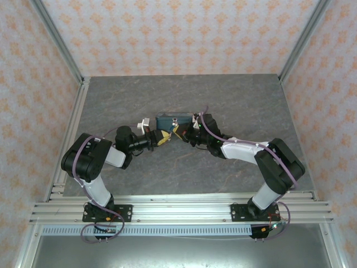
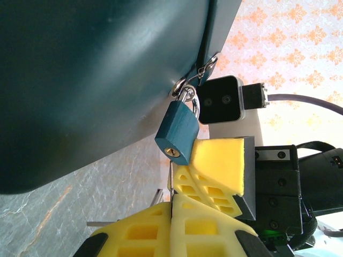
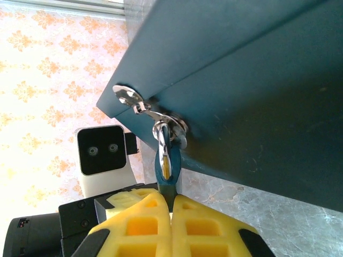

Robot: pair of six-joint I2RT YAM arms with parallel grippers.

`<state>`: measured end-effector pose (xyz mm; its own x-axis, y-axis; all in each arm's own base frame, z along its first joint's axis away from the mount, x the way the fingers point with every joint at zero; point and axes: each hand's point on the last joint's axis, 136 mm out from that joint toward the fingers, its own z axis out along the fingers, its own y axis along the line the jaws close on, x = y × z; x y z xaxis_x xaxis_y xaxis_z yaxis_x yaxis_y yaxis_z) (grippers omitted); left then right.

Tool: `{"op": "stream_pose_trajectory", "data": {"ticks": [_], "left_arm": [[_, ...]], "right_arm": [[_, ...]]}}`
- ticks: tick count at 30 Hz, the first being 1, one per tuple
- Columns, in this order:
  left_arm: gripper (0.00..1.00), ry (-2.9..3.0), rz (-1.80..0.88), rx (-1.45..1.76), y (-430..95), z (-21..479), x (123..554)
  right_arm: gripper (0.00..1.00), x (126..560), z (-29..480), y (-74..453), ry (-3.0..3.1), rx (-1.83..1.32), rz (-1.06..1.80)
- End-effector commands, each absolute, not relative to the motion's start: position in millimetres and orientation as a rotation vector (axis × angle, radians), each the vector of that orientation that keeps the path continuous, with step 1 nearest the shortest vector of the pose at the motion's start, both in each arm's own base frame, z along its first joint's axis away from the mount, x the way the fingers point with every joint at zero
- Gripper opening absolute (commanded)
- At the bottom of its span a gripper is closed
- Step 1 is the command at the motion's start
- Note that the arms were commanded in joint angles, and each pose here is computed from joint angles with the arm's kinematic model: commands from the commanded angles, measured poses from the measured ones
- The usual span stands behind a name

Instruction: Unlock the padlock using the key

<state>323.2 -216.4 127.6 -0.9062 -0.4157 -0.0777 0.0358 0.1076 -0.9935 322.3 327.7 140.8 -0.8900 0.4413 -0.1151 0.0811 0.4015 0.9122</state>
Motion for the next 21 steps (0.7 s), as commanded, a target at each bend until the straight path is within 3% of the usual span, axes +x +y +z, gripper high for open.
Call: {"op": "stream_pose_trajectory", "data": {"ticks": [1, 14, 21], "left_arm": [[0.00, 1.987, -1.857, -0.331, -213, 143, 332], [0.00, 1.987, -1.847, -0.344, -208, 141, 334], [0.00, 2.083, -1.724, -0.296, -203, 123, 323]], "right_arm": [[0.00, 326, 145, 325, 2.286, 0.455, 1.508], [0.00, 326, 145, 325, 2.283, 0.463, 1.518], [0.00, 328, 119, 315, 2.355, 0.428, 1.351]]}}
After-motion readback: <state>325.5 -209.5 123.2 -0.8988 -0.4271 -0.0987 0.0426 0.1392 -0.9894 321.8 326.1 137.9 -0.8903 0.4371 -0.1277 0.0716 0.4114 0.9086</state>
